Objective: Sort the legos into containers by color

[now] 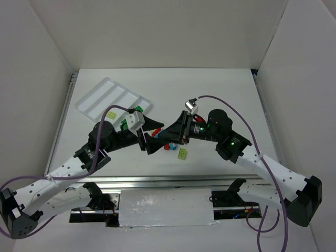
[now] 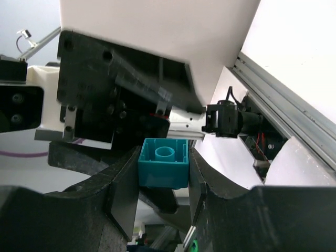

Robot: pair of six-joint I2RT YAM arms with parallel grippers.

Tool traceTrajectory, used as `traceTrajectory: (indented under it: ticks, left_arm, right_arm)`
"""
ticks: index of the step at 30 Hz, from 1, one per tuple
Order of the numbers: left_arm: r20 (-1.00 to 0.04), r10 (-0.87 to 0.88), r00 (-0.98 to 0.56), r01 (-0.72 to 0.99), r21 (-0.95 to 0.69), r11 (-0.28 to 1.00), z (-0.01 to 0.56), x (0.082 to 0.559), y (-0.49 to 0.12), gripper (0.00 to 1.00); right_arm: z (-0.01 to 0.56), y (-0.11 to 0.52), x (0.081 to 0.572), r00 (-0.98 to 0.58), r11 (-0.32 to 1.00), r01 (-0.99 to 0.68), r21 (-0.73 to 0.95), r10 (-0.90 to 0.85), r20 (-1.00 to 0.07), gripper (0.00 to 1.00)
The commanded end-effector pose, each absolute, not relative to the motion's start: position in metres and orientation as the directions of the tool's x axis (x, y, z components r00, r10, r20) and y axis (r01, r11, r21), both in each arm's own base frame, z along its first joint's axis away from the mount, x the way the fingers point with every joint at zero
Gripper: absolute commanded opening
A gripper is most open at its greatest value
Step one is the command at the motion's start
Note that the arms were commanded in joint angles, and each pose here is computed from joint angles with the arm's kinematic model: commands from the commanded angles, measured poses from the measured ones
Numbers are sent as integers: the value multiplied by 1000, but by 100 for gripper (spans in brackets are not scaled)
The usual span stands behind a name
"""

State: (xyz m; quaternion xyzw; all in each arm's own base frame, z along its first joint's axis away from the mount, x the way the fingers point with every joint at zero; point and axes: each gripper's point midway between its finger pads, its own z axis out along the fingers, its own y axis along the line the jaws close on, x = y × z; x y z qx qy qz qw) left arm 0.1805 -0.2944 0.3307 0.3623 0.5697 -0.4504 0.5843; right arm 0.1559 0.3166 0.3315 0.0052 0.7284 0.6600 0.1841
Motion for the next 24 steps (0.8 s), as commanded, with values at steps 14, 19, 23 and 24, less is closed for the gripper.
traceTrajectory:
  ticks: [14, 19, 23, 24]
  left_arm:
    - [-994, -112, -18, 953, -51, 298, 343, 173, -293, 7]
    - [-993, -118, -20, 946, -57, 320, 343, 176, -291, 0]
    - [-992, -123, -30, 892, -82, 445, 339, 197, -281, 0]
    - [-992, -118, -41, 878, -92, 470, 336, 202, -280, 0]
  right_arm:
    - [376, 310, 152, -906, 29, -321, 947, 281, -316, 0]
    - [378, 307, 151, -900, 28, -338, 941, 282, -332, 81]
    - [377, 295, 160, -872, 45, -364, 930, 334, -357, 100]
    - [380, 288, 161, -859, 43, -375, 926, 359, -364, 100]
